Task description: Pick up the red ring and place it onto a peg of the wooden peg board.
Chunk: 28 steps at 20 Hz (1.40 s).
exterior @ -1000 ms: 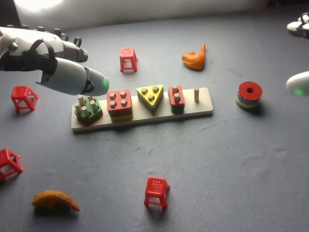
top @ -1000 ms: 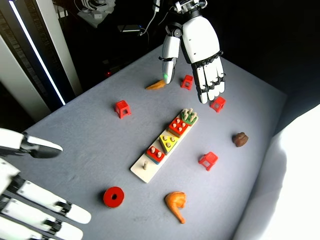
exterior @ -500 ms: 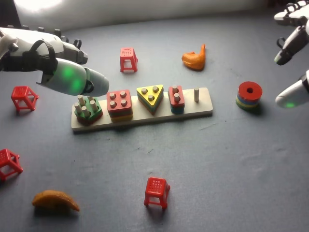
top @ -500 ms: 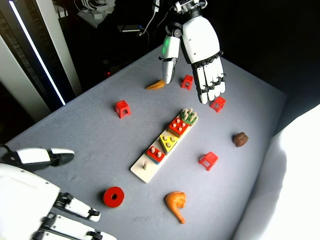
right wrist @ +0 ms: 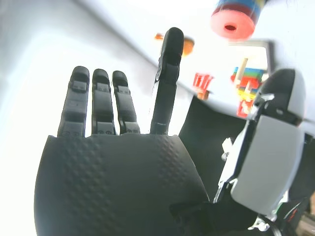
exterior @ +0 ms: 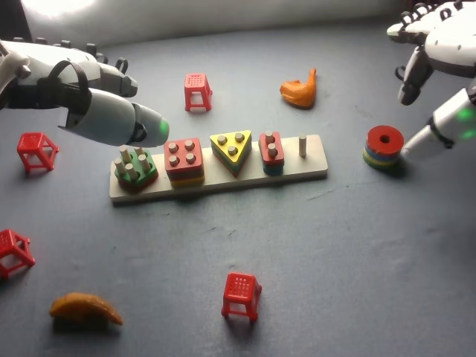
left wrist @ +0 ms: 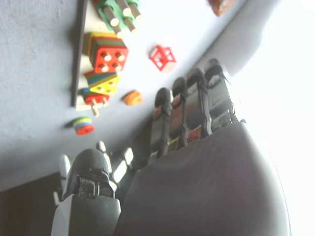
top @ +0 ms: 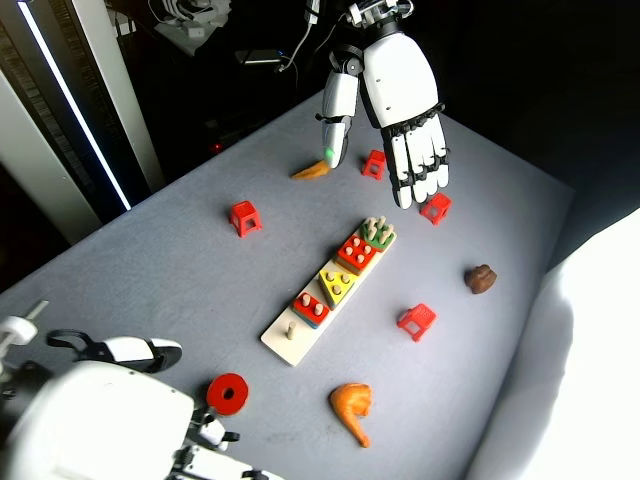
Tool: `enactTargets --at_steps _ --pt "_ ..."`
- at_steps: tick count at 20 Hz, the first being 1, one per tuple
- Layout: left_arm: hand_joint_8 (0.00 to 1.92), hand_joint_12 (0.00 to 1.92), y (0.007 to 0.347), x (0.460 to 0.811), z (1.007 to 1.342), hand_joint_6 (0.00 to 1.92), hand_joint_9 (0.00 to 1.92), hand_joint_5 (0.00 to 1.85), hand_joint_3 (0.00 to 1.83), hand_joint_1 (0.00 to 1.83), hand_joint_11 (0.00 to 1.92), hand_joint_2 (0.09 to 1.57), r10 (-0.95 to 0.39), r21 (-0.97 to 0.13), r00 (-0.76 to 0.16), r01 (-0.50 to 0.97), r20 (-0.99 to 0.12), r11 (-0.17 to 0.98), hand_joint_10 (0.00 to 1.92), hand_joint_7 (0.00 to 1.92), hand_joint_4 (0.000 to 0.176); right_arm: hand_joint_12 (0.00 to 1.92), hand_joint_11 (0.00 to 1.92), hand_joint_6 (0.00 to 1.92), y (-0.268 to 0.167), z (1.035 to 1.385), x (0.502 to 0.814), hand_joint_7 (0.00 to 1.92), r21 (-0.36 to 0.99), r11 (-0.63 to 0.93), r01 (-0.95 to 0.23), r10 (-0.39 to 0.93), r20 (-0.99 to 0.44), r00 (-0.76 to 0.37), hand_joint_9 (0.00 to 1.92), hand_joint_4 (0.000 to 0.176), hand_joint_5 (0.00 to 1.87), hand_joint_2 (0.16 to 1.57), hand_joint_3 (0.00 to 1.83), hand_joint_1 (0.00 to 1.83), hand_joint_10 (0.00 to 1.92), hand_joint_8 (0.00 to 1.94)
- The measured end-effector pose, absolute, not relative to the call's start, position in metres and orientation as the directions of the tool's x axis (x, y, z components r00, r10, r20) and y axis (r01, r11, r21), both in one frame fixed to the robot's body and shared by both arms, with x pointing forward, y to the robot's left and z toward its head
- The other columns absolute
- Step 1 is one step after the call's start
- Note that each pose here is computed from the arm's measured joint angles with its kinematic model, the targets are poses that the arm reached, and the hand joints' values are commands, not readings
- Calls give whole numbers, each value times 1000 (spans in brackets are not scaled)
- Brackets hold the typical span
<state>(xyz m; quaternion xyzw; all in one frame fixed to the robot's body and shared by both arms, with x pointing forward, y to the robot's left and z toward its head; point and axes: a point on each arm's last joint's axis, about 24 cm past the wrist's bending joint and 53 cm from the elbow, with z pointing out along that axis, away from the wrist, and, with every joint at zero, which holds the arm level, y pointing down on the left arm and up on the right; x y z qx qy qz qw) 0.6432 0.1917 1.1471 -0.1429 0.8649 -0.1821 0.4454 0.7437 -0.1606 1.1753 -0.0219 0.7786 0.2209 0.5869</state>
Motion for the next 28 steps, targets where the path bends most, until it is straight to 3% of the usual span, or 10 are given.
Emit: enactTargets --at_steps 4,5,8,17,24,28 --pt "5 19 192 643 1147 3 54 130 5 0 6 1260 -408 -440 -563 -86 -719 894 5 97 0 0 0 14 -149 1155 748 0 294 905 -307 185 -923 -337 0 176 863 686 10 489 0 0" --pt "4 18 191 643 1147 2 54 129 3 0 1 1257 -408 -442 -564 -83 -718 893 4 96 0 0 0 9 -148 1155 752 0 292 908 -302 188 -925 -330 0 176 855 697 14 456 0 0" --pt "16 10 191 643 1147 17 71 141 7 0 21 1268 -408 -441 -563 -83 -719 893 16 96 0 0 0 21 -144 1153 757 0 292 908 -300 190 -926 -327 0 176 894 704 14 579 0 0" --pt "20 0 188 643 1146 18 46 124 2 0 0 1267 -405 -442 -566 -79 -718 894 19 79 0 0 0 3 -119 1146 762 0 283 901 -330 173 -929 -326 0 176 883 708 9 547 0 0" --pt "16 4 188 643 1146 18 50 130 1 0 9 1268 -405 -442 -567 -79 -717 894 14 91 0 0 0 30 -113 1142 761 0 276 900 -337 163 -931 -326 0 176 969 725 12 645 0 0" --pt "7 0 188 643 1146 9 39 122 0 0 0 1266 -405 -442 -567 -79 -717 894 7 79 0 0 0 49 -117 1139 762 9 271 905 -328 161 -932 -325 0 172 1053 765 20 845 0 3"
